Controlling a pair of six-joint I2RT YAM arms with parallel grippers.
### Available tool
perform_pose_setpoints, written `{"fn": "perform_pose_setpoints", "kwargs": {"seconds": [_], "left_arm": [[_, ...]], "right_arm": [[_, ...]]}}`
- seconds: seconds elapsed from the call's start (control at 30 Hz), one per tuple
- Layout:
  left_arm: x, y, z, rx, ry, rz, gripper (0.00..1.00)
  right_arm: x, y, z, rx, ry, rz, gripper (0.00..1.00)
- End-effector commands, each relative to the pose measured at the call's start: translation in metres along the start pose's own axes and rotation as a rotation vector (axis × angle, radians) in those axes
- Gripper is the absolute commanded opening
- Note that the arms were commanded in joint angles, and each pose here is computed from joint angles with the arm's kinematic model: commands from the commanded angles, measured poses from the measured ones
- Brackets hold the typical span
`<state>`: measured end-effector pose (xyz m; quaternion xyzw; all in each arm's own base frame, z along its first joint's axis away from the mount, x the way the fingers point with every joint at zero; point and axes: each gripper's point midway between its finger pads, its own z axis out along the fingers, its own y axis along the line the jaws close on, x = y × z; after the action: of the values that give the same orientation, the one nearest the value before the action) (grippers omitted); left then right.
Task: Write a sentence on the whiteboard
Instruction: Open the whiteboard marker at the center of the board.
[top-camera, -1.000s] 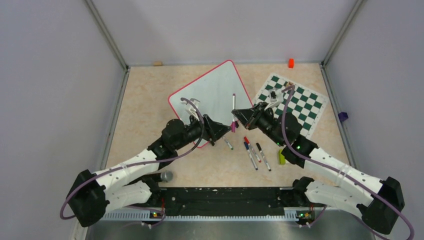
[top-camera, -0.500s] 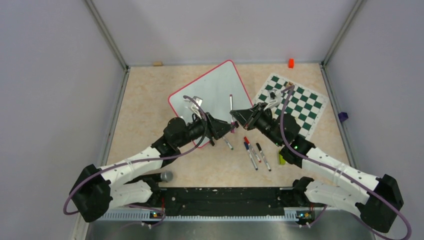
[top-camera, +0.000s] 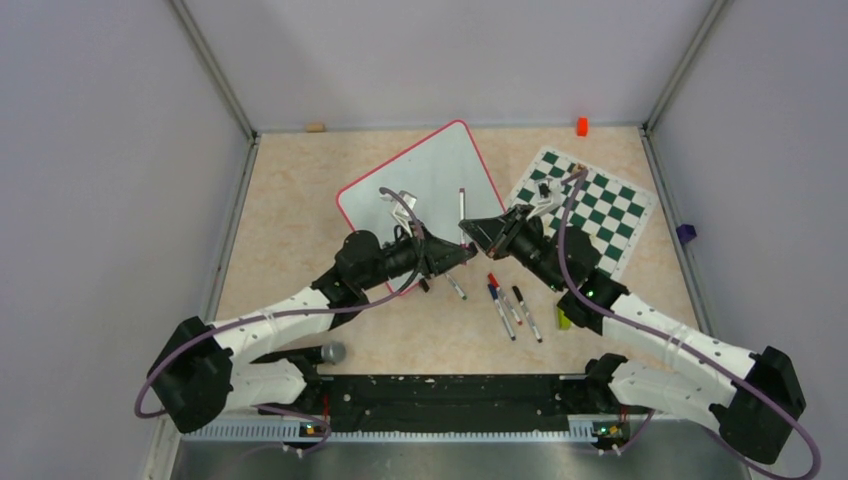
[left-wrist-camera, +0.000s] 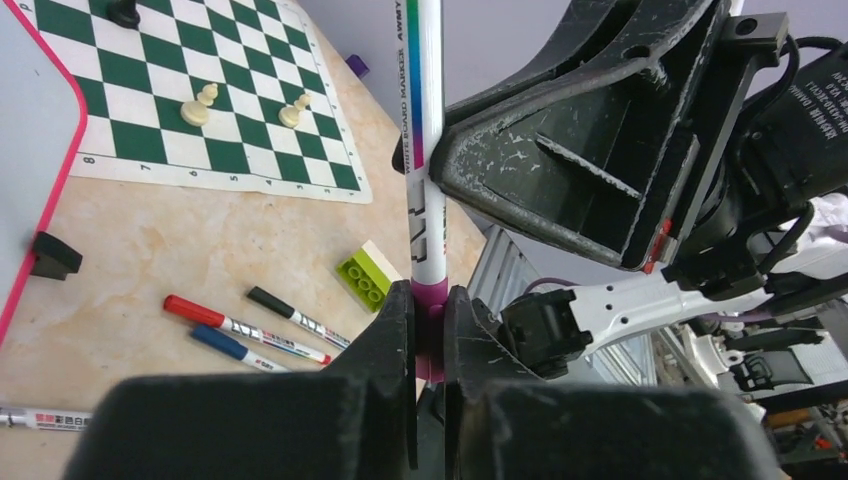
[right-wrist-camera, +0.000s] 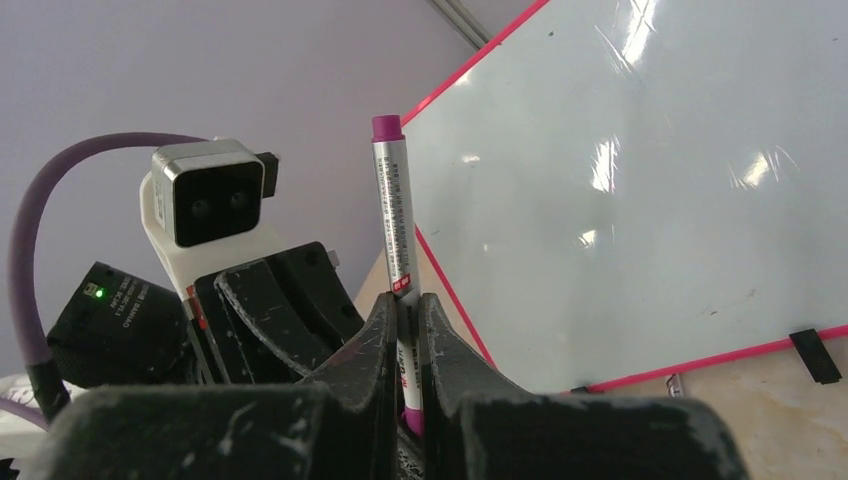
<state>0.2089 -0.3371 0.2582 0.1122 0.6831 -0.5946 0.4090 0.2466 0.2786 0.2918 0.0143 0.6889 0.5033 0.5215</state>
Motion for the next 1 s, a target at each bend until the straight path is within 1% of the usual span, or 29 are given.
{"fn": "perform_pose_setpoints", "kwargs": {"seconds": [0.0,0.03,0.07,0.1,0.13,0.17,0.23,0.27,0.37,0.43,0.5,0.53,0.63,0.67,0.7,0.83,0.87,0.97], "left_arm": [[-0.013,-0.026,0.003,0.097,-0.014,0.113,0.0],[-0.011,-0.024,0.002,0.091,-0.003,0.145,0.0],[-0.007,-0.02,0.001,0.084,0.017,0.19,0.0],[-0.004,-0.017,-0.001,0.085,0.032,0.241,0.0],[0.003,-0.014,-0.004,0.091,0.066,0.295,0.0],[0.008,-0.012,-0.008,0.092,0.097,0.347,0.0],[0.013,-0.005,-0.016,0.069,0.132,0.425,0.0],[0.015,0.0,-0.02,0.051,0.141,0.463,0.0],[0.012,0.008,-0.032,0.004,0.142,0.556,0.0],[0.009,0.013,-0.039,-0.02,0.131,0.618,0.0],[0.011,0.013,-0.047,-0.016,0.136,0.678,0.0],[0.019,0.008,-0.052,0.035,0.162,0.711,0.0],[0.053,-0.01,-0.064,0.309,0.267,0.917,0.0],[0.056,-0.014,-0.064,0.336,0.276,0.915,0.0],[0.056,-0.013,-0.062,0.329,0.284,0.901,0.0],[0.057,-0.001,-0.058,0.266,0.355,0.904,0.0],[0.056,0.002,-0.057,0.252,0.363,0.91,0.0],[0.055,0.001,-0.057,0.253,0.354,0.932,0.0]], "right_arm": [[-0.012,0.016,-0.001,-0.042,-0.016,-0.011,0.0],[-0.014,0.018,-0.004,-0.037,-0.003,-0.036,0.15],[-0.009,0.014,-0.006,-0.01,0.037,-0.064,0.35],[-0.007,0.011,-0.008,0.023,0.074,-0.093,0.52],[-0.007,0.01,-0.01,0.051,0.109,-0.122,0.64],[-0.005,0.007,-0.013,0.078,0.153,-0.149,0.72],[-0.003,0.004,-0.024,0.12,0.251,-0.206,0.78],[-0.012,0.01,-0.028,0.122,0.273,-0.235,0.79],[-0.017,0.008,-0.043,0.152,0.403,-0.28,0.82],[-0.015,0.01,-0.05,0.13,0.502,-0.286,0.82],[-0.004,0.018,-0.056,0.071,0.607,-0.276,0.82],[0.002,0.023,-0.058,0.04,0.652,-0.267,0.81],[0.014,0.031,-0.057,-0.027,0.729,-0.236,0.81],[0.016,0.032,-0.056,-0.04,0.741,-0.229,0.8],[0.017,0.035,-0.056,-0.055,0.75,-0.224,0.78],[0.021,0.042,-0.054,-0.11,0.787,-0.21,0.73],[0.024,0.041,-0.053,-0.108,0.795,-0.207,0.72],[0.037,0.032,-0.051,-0.089,0.845,-0.192,0.64]]}}
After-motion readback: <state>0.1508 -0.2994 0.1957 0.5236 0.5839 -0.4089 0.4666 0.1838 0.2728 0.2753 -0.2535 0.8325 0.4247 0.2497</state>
